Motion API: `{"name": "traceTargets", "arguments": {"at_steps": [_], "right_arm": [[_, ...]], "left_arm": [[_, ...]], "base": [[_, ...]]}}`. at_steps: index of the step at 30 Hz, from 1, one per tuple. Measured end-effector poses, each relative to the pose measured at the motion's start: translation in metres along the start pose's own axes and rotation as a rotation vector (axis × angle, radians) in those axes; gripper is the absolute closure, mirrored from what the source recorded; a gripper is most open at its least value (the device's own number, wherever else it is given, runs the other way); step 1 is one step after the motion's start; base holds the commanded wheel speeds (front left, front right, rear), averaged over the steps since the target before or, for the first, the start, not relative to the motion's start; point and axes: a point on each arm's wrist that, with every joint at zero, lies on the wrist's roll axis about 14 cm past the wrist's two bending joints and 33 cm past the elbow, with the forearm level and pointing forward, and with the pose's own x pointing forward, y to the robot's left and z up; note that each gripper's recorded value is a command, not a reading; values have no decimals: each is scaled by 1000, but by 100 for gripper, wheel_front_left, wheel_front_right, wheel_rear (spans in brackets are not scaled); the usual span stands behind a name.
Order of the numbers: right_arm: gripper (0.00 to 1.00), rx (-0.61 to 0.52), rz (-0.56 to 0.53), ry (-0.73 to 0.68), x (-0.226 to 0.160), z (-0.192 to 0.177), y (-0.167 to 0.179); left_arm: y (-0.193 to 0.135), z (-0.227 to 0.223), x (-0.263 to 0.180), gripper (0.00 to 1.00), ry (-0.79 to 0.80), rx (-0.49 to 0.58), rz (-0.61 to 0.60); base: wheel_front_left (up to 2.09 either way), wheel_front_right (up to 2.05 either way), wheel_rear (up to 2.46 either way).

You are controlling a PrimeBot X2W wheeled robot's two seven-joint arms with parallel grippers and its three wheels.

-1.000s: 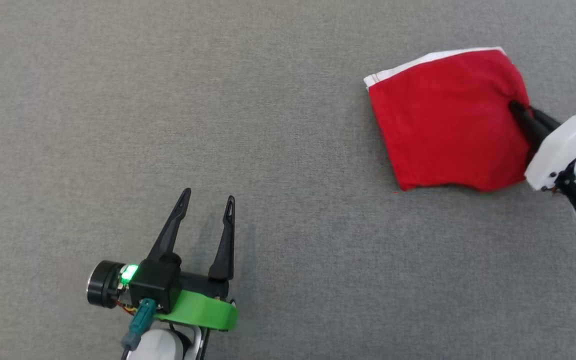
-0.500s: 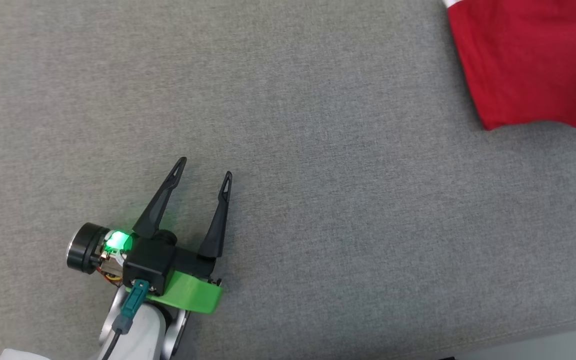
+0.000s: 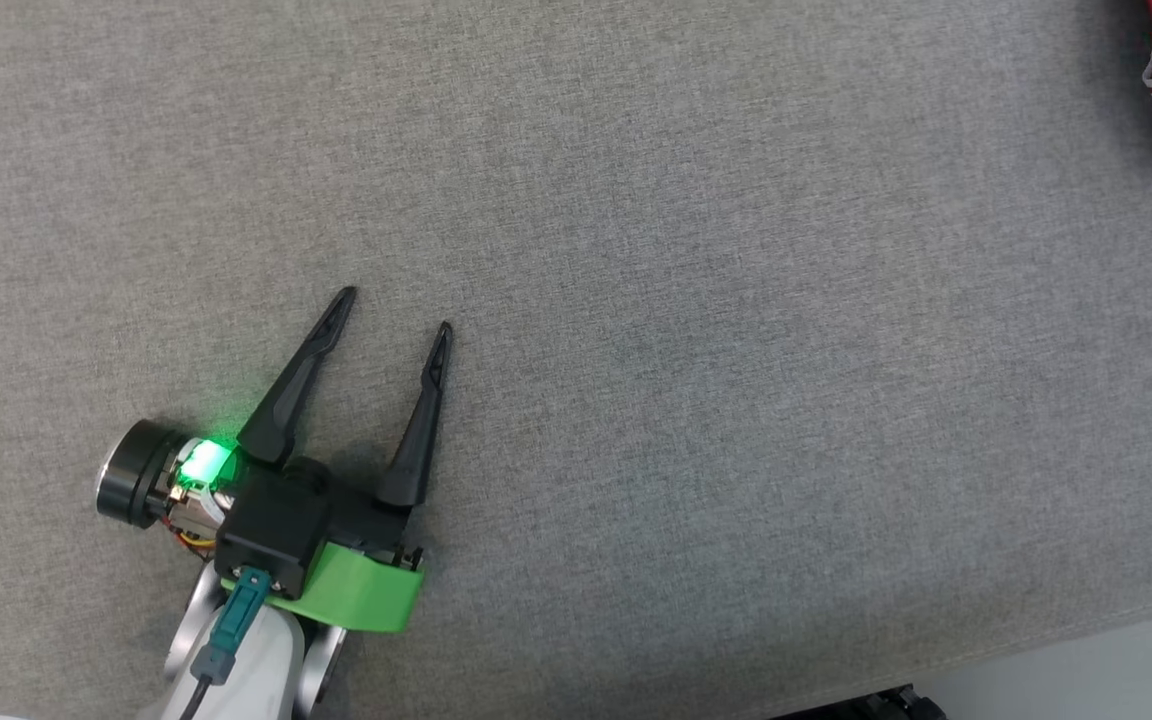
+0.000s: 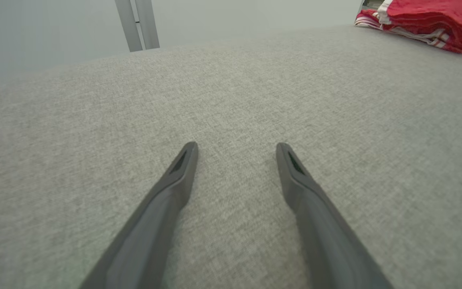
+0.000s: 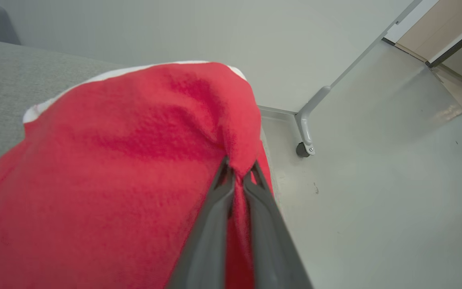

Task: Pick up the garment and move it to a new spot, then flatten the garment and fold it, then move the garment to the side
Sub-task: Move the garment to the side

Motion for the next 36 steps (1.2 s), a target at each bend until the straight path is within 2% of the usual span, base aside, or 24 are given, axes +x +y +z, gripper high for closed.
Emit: {"name": "traceTargets", "arguments": {"at_steps": [9, 10, 11, 18, 21, 28, 36], "right_arm": [[100, -26, -41, 21, 10, -14, -7], [80, -23, -45, 25, 11, -17, -7], [0, -21, -53, 22, 12, -17, -8], [0, -92, -128, -84, 14, 1, -24], [0, -91, -116, -126, 16, 7, -12], [0, 59, -1, -244, 6, 26, 59], [0, 260, 144, -355, -57, 37, 146]], "left_arm": [[3, 0, -1, 0, -3, 0, 6], [3, 0, -1, 0, -4, -1, 7], [3, 0, -1, 0, -4, -1, 6], [4, 3, -2, 0, -6, 6, 14], [4, 8, -3, 0, -10, 6, 20], [4, 28, -10, 0, -40, -10, 73], [8, 58, -42, 0, -84, -52, 195]], "base": [[0, 0, 0], [0, 0, 0], [0, 0, 0], [0, 0, 0], [0, 0, 0], [0, 0, 0], [0, 0, 0]]}}
